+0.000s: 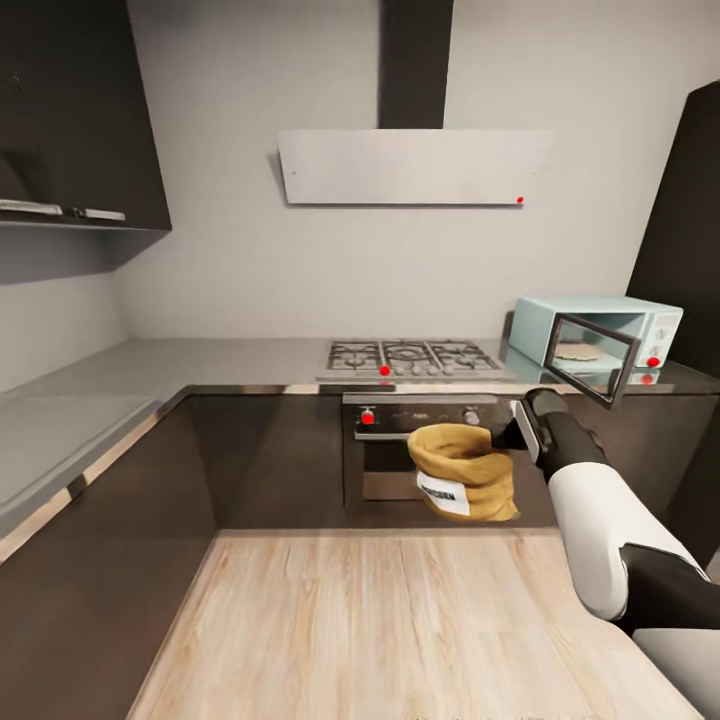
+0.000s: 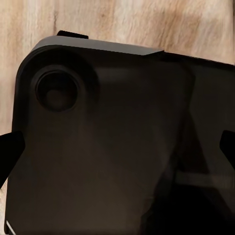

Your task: In the kitchen, take the popcorn bag from the countertop, put it into the microwave, and heat it until the popcorn is cooked so the cooked popcorn ends up inside the bag.

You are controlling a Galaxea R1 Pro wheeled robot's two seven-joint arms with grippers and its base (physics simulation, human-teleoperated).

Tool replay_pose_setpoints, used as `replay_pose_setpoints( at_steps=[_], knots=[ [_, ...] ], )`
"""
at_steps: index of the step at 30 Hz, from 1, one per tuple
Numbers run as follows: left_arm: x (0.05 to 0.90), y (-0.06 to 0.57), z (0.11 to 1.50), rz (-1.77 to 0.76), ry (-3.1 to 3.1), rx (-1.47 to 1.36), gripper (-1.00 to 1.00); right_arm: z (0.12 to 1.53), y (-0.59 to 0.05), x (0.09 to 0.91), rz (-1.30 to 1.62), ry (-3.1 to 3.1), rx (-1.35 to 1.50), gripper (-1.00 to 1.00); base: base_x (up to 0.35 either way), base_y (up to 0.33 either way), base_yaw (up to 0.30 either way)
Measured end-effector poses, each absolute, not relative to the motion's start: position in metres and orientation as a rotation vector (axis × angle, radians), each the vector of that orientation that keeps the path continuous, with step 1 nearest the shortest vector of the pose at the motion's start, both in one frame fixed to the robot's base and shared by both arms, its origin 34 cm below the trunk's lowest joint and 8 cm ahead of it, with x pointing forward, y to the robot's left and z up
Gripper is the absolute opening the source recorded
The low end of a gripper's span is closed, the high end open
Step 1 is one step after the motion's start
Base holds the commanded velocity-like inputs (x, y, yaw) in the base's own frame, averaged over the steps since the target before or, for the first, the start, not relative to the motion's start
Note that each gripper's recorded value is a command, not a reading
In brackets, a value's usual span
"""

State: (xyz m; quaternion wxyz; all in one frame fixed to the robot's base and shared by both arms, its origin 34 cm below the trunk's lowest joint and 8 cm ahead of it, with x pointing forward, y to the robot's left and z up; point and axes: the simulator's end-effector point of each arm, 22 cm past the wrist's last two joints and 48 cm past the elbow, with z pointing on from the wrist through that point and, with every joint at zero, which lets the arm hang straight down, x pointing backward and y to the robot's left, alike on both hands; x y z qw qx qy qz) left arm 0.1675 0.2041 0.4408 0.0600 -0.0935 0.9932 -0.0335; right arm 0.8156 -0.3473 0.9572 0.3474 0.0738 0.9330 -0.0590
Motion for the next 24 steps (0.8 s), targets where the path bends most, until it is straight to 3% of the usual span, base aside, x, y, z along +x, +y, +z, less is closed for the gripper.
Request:
replay_pose_setpoints(
  at_steps=[24],
  knots=[
    [0.1677, 0.203, 0.4409, -0.104, 3.007, -0.279, 1.0, 0.9552, -0.3496, 0.8124, -0.152, 2.435, 0.204, -1.0, 0.0, 0.0, -0.287]
  ],
)
